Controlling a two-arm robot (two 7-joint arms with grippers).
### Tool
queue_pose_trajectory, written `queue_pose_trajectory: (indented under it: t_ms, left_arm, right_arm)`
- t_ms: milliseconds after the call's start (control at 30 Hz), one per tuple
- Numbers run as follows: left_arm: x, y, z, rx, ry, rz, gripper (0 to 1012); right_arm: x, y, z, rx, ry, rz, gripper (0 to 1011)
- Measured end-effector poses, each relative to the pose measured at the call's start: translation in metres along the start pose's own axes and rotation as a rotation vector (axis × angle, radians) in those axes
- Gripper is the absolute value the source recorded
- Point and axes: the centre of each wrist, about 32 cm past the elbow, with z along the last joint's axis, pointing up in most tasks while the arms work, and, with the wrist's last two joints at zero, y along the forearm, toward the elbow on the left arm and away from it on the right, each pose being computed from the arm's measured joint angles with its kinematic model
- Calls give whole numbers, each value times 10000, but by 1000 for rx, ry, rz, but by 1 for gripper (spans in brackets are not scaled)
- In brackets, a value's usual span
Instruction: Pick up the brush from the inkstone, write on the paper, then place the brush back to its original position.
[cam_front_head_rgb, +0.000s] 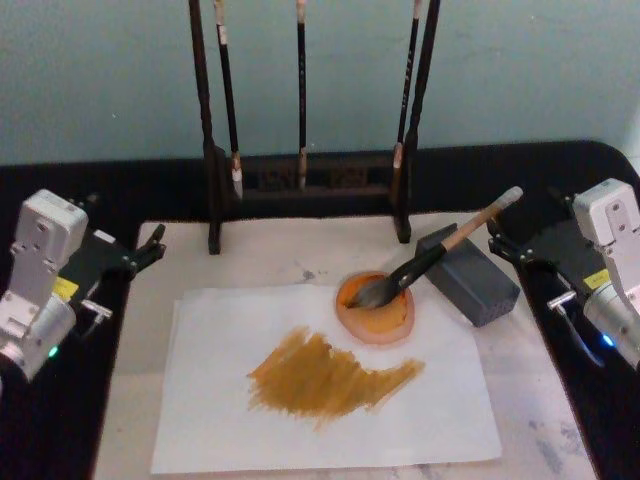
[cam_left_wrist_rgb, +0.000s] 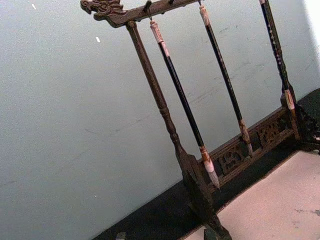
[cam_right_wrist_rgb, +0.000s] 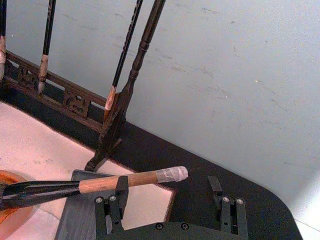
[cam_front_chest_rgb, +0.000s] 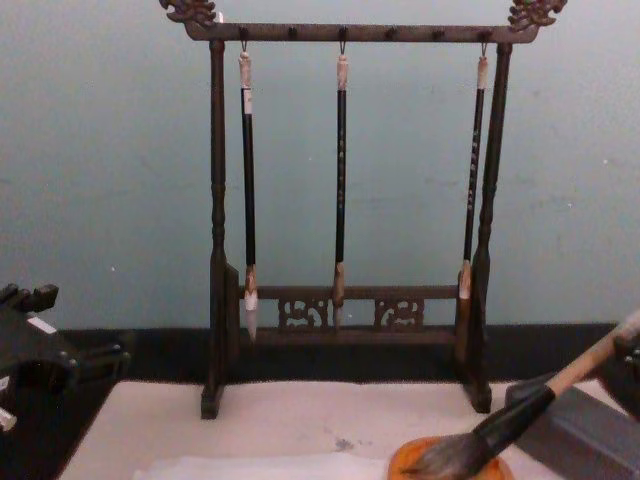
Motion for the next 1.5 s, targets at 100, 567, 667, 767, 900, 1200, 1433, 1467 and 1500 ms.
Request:
queue_pose_trajectory:
  t_ms: [100, 567, 667, 767, 900, 1200, 1433, 1467, 1500]
  left_arm:
    - [0, 0, 0, 0, 0, 0, 1010]
    - [0, 0, 0, 0, 0, 0, 1010]
    - [0, 0, 0, 0, 0, 0, 1010]
    - [0, 0, 0, 0, 0, 0, 1010]
    - [0, 0, 0, 0, 0, 0, 1010]
    - [0, 0, 0, 0, 0, 0, 1010]
    - [0, 0, 0, 0, 0, 0, 1010]
    - [0, 0, 0, 0, 0, 0, 1010]
    - [0, 0, 0, 0, 0, 0, 1010]
  right_arm:
    - [0, 0, 0, 0, 0, 0, 1000]
    - [0, 0, 0, 0, 0, 0, 1000]
    - [0, 0, 0, 0, 0, 0, 1000]
    - [0, 0, 0, 0, 0, 0, 1000]
    - [0, 0, 0, 0, 0, 0, 1000]
    - [0, 0, 0, 0, 0, 0, 1000]
    - [49, -38, 149, 27, 12, 30, 1000]
    - [57, -48, 166, 30, 19, 34, 1000]
    - [66, -65, 193, 35, 33, 41, 1000]
